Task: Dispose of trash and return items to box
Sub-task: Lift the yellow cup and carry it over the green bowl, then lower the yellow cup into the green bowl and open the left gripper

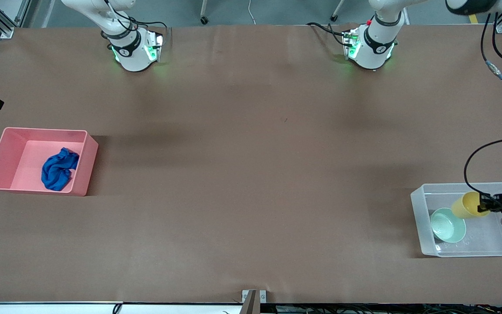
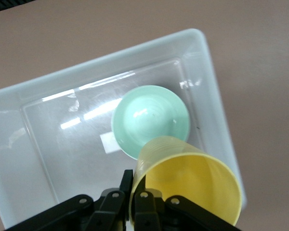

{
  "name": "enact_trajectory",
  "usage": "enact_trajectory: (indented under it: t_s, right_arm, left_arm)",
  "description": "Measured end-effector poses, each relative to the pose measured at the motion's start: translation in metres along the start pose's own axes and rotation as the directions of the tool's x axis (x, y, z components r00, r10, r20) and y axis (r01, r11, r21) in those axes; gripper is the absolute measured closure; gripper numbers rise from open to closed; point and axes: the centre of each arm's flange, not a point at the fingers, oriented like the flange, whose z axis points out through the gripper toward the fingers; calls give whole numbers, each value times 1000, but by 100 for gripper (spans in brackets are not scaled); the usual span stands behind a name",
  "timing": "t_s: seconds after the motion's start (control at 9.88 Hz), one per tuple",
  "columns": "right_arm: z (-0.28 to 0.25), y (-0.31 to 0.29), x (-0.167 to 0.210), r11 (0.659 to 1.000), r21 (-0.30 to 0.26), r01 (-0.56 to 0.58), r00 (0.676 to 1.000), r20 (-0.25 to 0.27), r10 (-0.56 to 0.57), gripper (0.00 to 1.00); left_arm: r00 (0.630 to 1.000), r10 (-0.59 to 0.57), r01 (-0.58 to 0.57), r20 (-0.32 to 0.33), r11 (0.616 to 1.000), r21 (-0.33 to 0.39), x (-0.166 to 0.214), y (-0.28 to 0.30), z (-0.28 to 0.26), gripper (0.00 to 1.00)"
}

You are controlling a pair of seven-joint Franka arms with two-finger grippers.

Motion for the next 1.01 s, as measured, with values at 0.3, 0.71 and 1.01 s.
enact_trajectory:
  t_s: [0.3,0.71,1.01]
  right_arm:
    - [0,0,0,1000,0,0,1000,0,0,0]
    - [0,0,0,1000,0,0,1000,0,0,0]
    - [0,0,0,1000,0,1,1000,0,-1,0]
  left_arm:
    - [1000,-19,20,-14,999,29,1,-20,52,96]
    - [999,-47,47,-18,998,34,2,-23,73,96]
    - [998,-58,58,-1,998,21,3,-16,88,94]
